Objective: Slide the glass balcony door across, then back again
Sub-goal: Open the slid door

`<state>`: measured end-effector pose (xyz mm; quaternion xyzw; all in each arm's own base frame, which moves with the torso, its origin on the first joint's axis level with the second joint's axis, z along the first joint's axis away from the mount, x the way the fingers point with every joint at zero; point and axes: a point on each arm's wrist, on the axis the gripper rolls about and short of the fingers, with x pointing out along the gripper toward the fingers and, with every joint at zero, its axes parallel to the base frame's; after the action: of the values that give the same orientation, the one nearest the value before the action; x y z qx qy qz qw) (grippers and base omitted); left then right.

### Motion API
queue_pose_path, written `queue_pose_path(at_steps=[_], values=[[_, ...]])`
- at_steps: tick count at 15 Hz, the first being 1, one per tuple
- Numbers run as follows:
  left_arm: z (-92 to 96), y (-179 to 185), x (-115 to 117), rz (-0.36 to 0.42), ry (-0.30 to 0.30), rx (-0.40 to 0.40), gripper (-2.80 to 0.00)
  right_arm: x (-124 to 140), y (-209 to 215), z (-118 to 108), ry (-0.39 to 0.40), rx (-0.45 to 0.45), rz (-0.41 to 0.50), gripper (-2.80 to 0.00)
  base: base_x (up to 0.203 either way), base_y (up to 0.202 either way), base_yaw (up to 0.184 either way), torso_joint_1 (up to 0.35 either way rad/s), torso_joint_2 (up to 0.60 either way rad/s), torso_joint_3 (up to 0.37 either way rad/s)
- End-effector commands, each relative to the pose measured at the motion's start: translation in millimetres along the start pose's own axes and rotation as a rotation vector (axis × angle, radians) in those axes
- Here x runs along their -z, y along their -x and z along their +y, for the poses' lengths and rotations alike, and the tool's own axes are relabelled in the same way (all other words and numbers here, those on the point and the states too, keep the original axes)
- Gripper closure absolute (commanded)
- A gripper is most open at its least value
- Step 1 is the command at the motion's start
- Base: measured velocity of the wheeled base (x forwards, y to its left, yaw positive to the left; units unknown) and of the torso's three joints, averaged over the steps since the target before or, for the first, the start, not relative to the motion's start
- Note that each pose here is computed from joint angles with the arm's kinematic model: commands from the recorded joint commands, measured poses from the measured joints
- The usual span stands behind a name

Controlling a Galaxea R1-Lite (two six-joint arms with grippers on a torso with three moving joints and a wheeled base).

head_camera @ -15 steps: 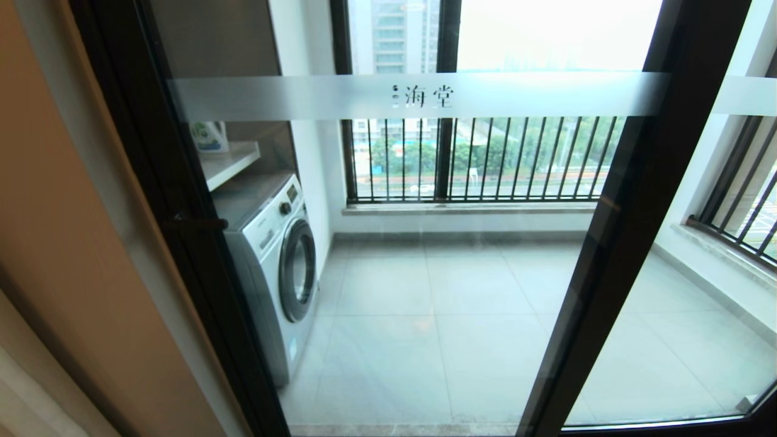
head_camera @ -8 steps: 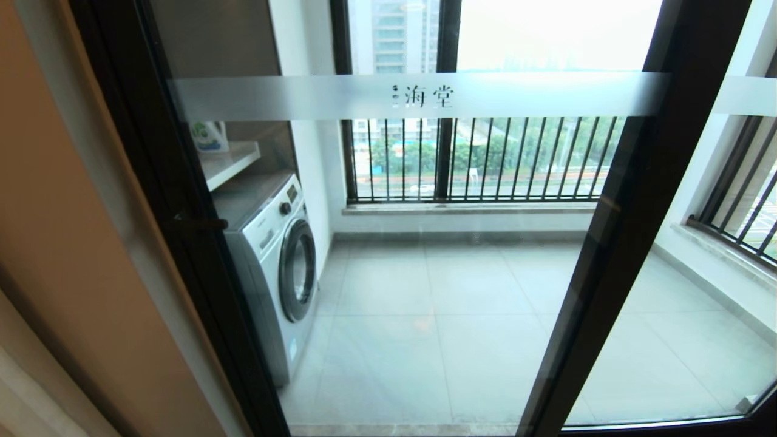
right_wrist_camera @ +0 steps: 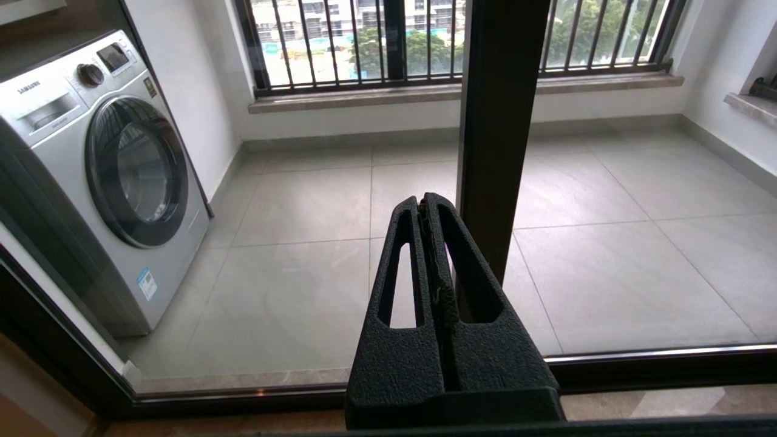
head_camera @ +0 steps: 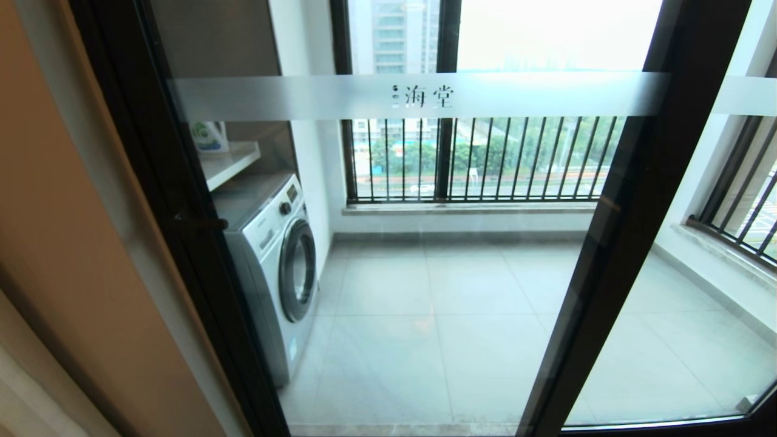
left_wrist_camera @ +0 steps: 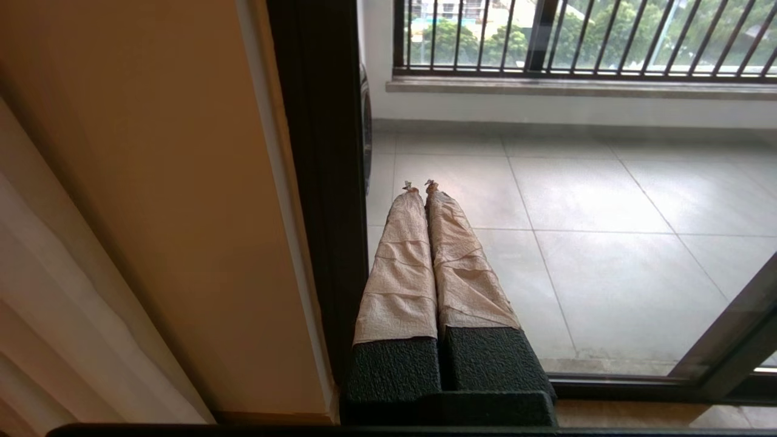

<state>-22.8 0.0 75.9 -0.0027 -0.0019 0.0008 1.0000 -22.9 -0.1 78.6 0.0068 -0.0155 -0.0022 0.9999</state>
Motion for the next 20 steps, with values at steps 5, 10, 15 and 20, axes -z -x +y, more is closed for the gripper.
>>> queue_pose_path(at_steps=[5, 10, 15, 20], values=[[0.0, -0.2, 0.4, 0.002, -0.002, -0.001, 0.00, 3.4, -0.8, 0.0, 0.000, 0.000, 0.011, 0.00, 0.000, 0.000, 0.000, 0.000, 0.00, 0.000], [0.0, -0.2, 0.5, 0.004, -0.027, 0.002, 0.00, 3.4, -0.9, 0.0, 0.000, 0.000, 0.013, 0.00, 0.000, 0.000, 0.000, 0.000, 0.00, 0.000], [0.0, -0.1, 0.0, 0.001, -0.001, -0.004, 0.00, 3.4, -0.8, 0.0, 0.000, 0.000, 0.011, 0.00, 0.000, 0.000, 0.000, 0.000, 0.00, 0.000], [-1.5, 20.4, -66.2, -0.127, -0.015, 0.049, 0.00, 3.4, -0.8, 0.0, 0.000, 0.000, 0.011, 0.00, 0.000, 0.000, 0.000, 0.000, 0.00, 0.000]])
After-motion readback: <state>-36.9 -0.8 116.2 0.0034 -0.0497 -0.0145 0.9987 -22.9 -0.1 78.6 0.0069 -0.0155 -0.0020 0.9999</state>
